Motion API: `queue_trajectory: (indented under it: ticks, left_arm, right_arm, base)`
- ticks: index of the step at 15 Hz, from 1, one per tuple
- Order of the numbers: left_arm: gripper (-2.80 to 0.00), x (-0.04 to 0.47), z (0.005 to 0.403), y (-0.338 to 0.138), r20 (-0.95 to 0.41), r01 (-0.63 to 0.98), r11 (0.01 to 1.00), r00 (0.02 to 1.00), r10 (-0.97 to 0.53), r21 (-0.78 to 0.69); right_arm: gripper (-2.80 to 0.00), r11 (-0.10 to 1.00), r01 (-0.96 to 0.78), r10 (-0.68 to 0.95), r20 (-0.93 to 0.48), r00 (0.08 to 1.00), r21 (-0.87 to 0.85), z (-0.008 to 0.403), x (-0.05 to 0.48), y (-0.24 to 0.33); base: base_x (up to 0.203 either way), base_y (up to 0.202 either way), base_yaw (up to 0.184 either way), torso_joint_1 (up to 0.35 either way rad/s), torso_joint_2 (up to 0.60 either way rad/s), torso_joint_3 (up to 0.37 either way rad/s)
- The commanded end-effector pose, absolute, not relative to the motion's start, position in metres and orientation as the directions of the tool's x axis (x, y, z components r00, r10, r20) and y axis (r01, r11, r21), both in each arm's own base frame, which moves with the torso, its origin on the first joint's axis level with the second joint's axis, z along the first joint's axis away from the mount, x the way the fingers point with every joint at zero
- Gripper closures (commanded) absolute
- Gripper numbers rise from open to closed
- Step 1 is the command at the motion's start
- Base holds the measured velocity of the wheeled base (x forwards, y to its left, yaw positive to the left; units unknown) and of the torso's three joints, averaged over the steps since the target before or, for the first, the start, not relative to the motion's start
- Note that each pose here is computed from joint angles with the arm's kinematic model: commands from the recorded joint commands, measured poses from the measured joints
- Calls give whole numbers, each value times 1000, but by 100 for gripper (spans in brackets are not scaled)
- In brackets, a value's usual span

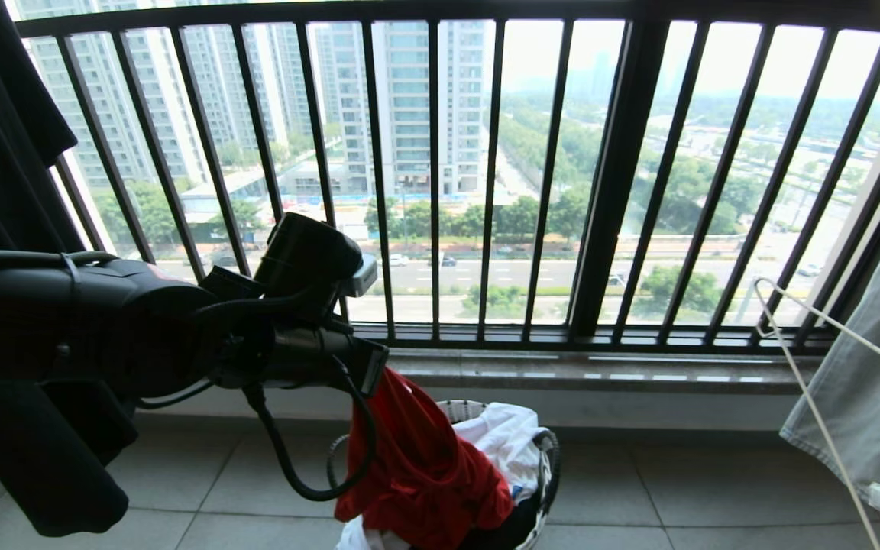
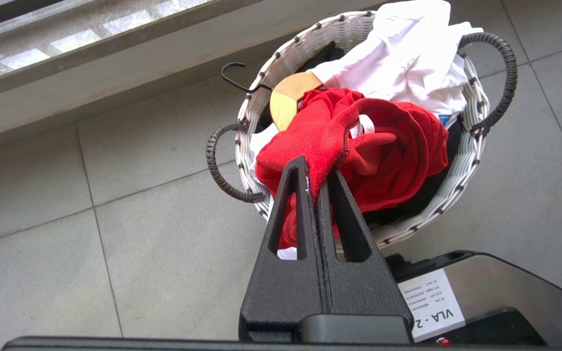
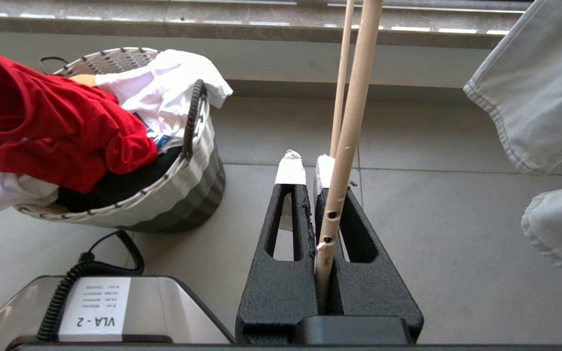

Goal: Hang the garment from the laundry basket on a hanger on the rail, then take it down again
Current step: Pick up clothes from the basket, then hang the clothes on the clothes rack

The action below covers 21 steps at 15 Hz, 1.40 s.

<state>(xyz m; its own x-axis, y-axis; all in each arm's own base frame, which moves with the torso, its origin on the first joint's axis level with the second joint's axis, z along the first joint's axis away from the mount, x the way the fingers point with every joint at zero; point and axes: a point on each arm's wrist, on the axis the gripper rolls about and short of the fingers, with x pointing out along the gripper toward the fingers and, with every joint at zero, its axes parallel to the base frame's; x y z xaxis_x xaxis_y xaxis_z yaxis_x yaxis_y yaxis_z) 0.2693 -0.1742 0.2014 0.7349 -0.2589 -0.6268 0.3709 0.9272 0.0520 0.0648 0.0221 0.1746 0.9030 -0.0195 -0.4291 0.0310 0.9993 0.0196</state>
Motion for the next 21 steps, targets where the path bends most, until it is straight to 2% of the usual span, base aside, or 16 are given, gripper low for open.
queue_trajectory:
  ticks: [1,4,7,11,14,17,21]
  left_arm:
    - [0,267,200,-173,-634,376,925,728,-261,50]
    - [0,261,205,-168,-631,428,904,701,-333,-2]
    - [0,262,207,-166,-624,423,906,707,-333,-5]
    - [0,256,231,-162,-558,444,896,749,-357,22]
    - [0,259,258,-162,-499,474,876,782,-374,85]
    - [0,259,273,-162,-489,486,866,787,-376,117]
    - [0,267,278,-167,-471,472,873,802,-367,123]
  right_arm:
    - [0,999,33,-22,-431,902,19,174,65,22]
    - [0,999,33,-22,-433,901,17,174,65,22]
    - [0,1000,14,-3,-441,898,23,175,67,24]
    - [0,996,-72,90,-452,888,57,184,73,29]
    - [0,975,-205,219,-463,859,80,189,76,34]
    - [0,920,-358,389,-499,774,162,192,80,41]
    - [0,796,-529,594,-551,586,294,190,85,51]
  base:
    - [0,0,0,-2,-47,2]
    - [0,0,0,4,-2,45]
    - [0,0,0,5,10,29]
    - [0,0,0,0,0,0]
    - [0,0,0,0,0,0]
    - [0,0,0,0,0,0]
    - [0,0,0,0,0,0]
